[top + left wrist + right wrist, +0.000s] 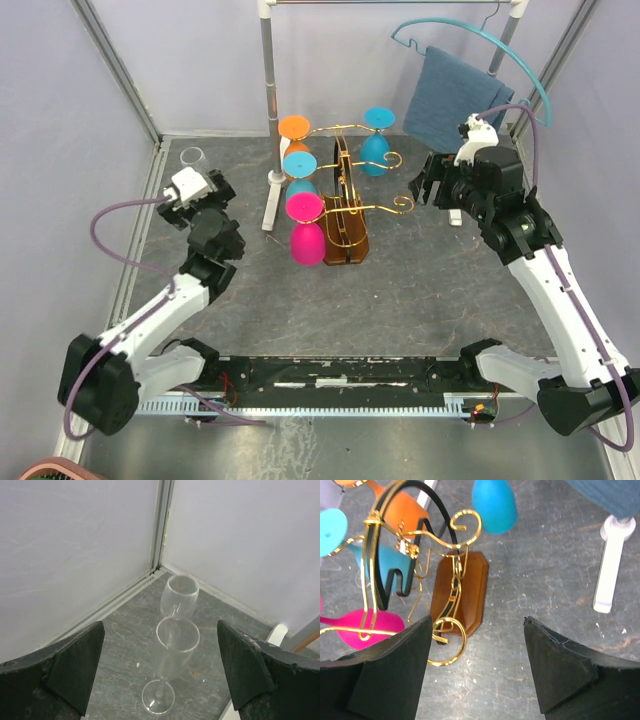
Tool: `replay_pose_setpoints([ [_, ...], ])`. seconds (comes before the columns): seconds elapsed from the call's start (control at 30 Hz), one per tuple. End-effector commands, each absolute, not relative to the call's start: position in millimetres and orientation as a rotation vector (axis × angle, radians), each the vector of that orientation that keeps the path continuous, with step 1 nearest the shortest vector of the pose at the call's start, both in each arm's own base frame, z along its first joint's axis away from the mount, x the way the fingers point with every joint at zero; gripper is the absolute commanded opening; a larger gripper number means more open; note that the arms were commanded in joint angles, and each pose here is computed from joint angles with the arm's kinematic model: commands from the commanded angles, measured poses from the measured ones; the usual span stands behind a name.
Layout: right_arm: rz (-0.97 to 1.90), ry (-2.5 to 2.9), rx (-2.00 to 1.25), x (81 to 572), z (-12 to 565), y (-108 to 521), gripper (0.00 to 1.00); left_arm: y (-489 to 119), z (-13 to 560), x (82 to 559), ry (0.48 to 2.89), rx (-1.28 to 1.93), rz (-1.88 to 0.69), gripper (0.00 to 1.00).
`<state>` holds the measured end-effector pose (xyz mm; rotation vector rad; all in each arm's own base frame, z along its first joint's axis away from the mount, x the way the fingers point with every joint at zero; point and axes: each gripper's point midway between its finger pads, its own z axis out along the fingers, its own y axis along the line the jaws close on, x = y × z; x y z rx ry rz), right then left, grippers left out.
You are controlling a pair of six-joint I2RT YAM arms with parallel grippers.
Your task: Take the wine glass off the wine glass rack
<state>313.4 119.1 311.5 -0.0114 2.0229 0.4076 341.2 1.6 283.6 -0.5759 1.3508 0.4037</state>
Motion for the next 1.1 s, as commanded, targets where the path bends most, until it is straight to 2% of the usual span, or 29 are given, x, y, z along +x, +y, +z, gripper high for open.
replay_pose_setpoints([
  [0.0,0.456,1.941,-0.012,328,347,128,0.81,4,316,326,1.377,-0.637,0.306,0.99],
  [0.07,0.471,1.95,-0.006,341,351,134,0.81,-2,326,322,1.406,-0.626,0.233,1.0],
  [0.13,0.52,1.967,-0.009,357,355,147,0.8,-15,333,321,1.459,-0.587,0.138,0.88],
  [0.23,0.619,1.979,0.025,386,360,163,0.64,-46,339,324,1.563,-0.483,-0.026,0.81],
  [0.33,0.695,1.979,0.079,416,365,169,0.56,-69,346,318,1.628,-0.402,-0.164,0.85],
  [0.53,0.725,2.017,0.16,468,361,164,0.54,-96,357,299,1.642,-0.335,-0.39,0.89],
  [1.07,0.725,2.051,0.223,525,321,164,0.51,-100,367,279,1.634,-0.327,-0.488,0.92],
])
